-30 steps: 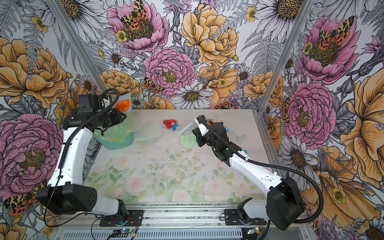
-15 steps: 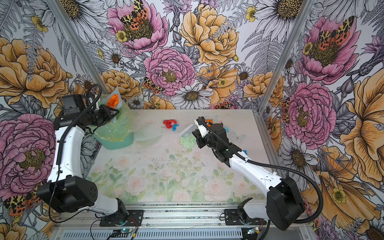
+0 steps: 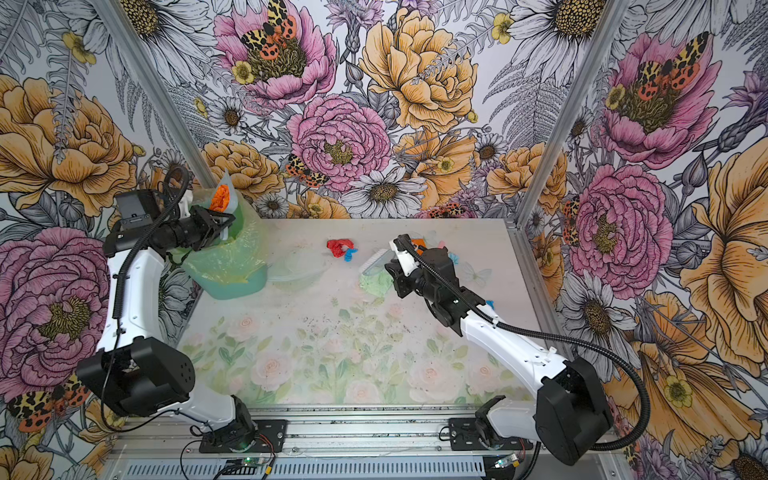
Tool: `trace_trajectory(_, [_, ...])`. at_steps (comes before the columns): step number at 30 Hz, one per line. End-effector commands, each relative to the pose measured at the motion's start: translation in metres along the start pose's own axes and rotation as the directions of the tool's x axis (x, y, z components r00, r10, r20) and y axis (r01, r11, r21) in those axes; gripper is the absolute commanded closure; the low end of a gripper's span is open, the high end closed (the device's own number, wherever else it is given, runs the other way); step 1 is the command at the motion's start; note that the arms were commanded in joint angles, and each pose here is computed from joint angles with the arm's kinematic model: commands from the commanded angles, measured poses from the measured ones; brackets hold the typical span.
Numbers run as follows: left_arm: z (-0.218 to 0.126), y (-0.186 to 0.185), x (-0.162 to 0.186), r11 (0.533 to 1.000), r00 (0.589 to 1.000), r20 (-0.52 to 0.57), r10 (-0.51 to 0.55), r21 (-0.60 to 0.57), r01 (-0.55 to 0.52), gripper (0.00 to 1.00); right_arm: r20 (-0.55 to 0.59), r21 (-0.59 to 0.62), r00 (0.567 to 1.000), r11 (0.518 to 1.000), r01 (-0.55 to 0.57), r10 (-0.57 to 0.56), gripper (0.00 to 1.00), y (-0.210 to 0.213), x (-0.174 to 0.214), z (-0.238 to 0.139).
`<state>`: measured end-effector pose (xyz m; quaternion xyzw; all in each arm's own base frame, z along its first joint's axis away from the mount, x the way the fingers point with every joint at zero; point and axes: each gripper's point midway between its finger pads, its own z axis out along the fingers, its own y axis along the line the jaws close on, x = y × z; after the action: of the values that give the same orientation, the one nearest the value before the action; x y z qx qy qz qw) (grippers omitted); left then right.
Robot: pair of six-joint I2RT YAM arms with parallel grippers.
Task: Sweep away the paper scraps from the table
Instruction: 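Carry the dustpan to the green bin and tip it with the left gripper, then lower the empty dustpan back onto the table with the left gripper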
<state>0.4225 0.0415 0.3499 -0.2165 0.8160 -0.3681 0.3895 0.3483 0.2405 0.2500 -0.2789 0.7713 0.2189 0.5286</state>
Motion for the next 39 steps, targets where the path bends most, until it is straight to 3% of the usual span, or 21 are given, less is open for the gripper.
trace_trajectory(1, [-0.007,-0.017,-0.008,0.996,1.000,0.016,-0.007,0.088,0.005,1.00,0.041,-0.005,0.999,1.000,0.001,-0.001,1.00,0.000,-0.011,-0.007])
trace_trajectory(14, [0.002,-0.015,0.000,0.975,0.993,-0.047,-0.106,0.189,0.113,1.00,0.038,0.004,0.999,1.000,0.008,-0.009,1.00,0.000,-0.007,-0.014])
trace_trajectory(24, [-0.001,-0.036,-0.014,0.901,0.972,-0.047,-0.231,0.367,0.231,0.99,0.040,-0.007,0.999,1.000,0.007,-0.007,1.00,0.001,-0.008,-0.011])
trace_trajectory(39, [-0.013,-0.042,-0.018,0.898,0.975,-0.028,-0.223,0.384,0.216,1.00,0.035,-0.011,0.999,1.000,0.009,-0.008,1.00,0.001,-0.008,-0.007])
